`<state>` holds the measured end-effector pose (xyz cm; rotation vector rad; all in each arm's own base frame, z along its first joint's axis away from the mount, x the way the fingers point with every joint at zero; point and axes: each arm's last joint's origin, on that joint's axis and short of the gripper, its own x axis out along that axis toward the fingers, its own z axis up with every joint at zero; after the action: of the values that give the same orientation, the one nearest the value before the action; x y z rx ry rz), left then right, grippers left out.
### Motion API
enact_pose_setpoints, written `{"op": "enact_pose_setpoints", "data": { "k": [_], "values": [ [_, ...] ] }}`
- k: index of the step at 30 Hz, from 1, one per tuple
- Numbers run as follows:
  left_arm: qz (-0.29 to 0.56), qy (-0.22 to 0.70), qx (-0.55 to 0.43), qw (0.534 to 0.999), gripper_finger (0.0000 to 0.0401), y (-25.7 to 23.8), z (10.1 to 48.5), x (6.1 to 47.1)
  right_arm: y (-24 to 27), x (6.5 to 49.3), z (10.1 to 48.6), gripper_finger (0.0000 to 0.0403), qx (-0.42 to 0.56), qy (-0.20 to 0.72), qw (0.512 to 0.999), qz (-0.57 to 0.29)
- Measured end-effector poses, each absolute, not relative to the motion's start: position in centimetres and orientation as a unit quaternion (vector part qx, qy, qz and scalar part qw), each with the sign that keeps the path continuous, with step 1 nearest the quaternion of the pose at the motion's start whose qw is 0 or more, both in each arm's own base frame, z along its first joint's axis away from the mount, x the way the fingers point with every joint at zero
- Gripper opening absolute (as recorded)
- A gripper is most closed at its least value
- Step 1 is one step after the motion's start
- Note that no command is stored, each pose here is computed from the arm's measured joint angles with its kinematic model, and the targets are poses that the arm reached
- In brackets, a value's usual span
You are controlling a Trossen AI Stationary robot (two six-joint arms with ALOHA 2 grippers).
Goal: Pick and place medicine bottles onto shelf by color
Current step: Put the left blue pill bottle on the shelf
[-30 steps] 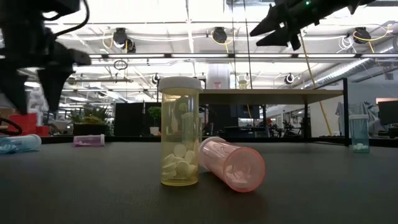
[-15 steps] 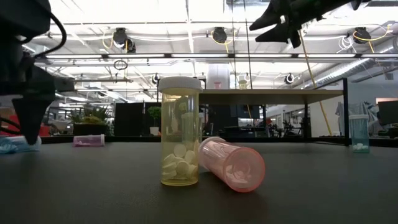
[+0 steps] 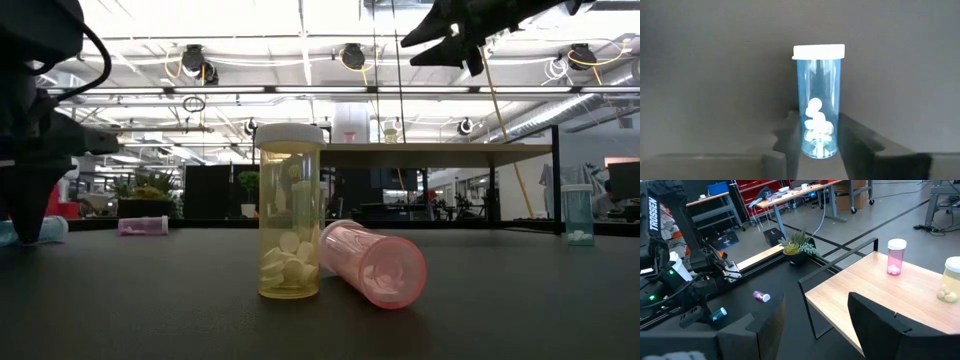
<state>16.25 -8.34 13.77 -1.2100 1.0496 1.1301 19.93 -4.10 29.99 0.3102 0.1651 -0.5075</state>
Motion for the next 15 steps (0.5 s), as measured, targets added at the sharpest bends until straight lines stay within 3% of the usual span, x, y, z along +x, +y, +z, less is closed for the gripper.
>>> {"op": "enact_pose_setpoints", "data": {
  "k": [4,8,15],
  "values": [
    [0.472,0.443,-0.518,0.559,0.01,-8.4,13.9,16.3,-4.1,19.9,30.0,0.021,0.154,0.081,0.953,-0.25],
    [0.449,0.434,-0.531,0.573,0.0116,-8.5,14.2,16.7,-4.0,20.0,30.0,0.021,0.169,0.081,0.955,-0.231],
    [0.316,0.355,-0.51,0.717,0.0108,-9.3,15.3,19.5,-3.5,21.0,30.3,0.021,0.229,0.064,0.964,-0.115]
  ]
}}
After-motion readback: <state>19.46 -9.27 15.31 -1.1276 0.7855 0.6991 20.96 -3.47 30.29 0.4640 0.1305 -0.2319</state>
